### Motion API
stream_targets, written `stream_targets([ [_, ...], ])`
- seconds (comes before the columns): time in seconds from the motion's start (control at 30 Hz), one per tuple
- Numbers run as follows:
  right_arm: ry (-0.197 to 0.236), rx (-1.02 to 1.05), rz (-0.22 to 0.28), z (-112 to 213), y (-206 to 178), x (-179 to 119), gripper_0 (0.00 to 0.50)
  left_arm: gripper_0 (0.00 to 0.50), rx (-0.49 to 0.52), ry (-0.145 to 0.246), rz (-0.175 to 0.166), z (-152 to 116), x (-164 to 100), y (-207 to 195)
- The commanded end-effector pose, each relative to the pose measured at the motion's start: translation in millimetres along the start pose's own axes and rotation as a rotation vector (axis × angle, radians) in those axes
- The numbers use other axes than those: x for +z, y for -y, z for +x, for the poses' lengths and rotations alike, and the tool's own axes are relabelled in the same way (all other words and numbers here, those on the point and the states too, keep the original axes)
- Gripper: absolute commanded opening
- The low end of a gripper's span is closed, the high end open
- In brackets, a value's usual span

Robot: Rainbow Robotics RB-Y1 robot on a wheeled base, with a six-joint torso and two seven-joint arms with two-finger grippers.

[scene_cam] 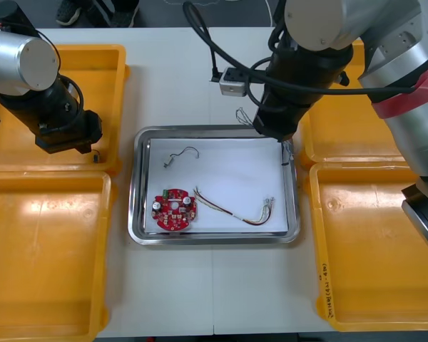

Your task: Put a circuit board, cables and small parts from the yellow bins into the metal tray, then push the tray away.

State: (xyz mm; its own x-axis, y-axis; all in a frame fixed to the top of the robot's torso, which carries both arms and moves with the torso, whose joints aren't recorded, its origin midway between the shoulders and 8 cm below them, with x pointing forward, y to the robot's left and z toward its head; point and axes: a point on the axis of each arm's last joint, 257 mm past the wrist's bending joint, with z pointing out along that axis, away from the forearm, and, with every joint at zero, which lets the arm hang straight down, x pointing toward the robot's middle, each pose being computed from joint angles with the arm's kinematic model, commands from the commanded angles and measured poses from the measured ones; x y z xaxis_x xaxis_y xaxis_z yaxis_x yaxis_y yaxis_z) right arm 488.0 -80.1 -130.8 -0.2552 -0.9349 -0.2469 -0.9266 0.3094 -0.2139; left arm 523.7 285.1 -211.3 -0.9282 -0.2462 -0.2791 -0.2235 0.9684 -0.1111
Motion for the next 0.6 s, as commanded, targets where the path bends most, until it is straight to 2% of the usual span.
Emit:
stream_targets([
  [0.03,0.008,-0.143,0.053,-23.6,-6.1,3.6,0.0,0.0,0.09,0.028,0.01,-2.3,-3.9,9.9],
  [0.37,-0.018,-0.322,0.116,-37.4,-11.7,31.2,0.0,0.0,0.081,0.098,0.019,-19.7,-30.5,6.7],
  [0.6,-0.028,-0.359,0.11,-34.2,-21.3,56.1,0.0,0.0,0.063,0.154,0.014,-35.6,-48.0,-5.4],
])
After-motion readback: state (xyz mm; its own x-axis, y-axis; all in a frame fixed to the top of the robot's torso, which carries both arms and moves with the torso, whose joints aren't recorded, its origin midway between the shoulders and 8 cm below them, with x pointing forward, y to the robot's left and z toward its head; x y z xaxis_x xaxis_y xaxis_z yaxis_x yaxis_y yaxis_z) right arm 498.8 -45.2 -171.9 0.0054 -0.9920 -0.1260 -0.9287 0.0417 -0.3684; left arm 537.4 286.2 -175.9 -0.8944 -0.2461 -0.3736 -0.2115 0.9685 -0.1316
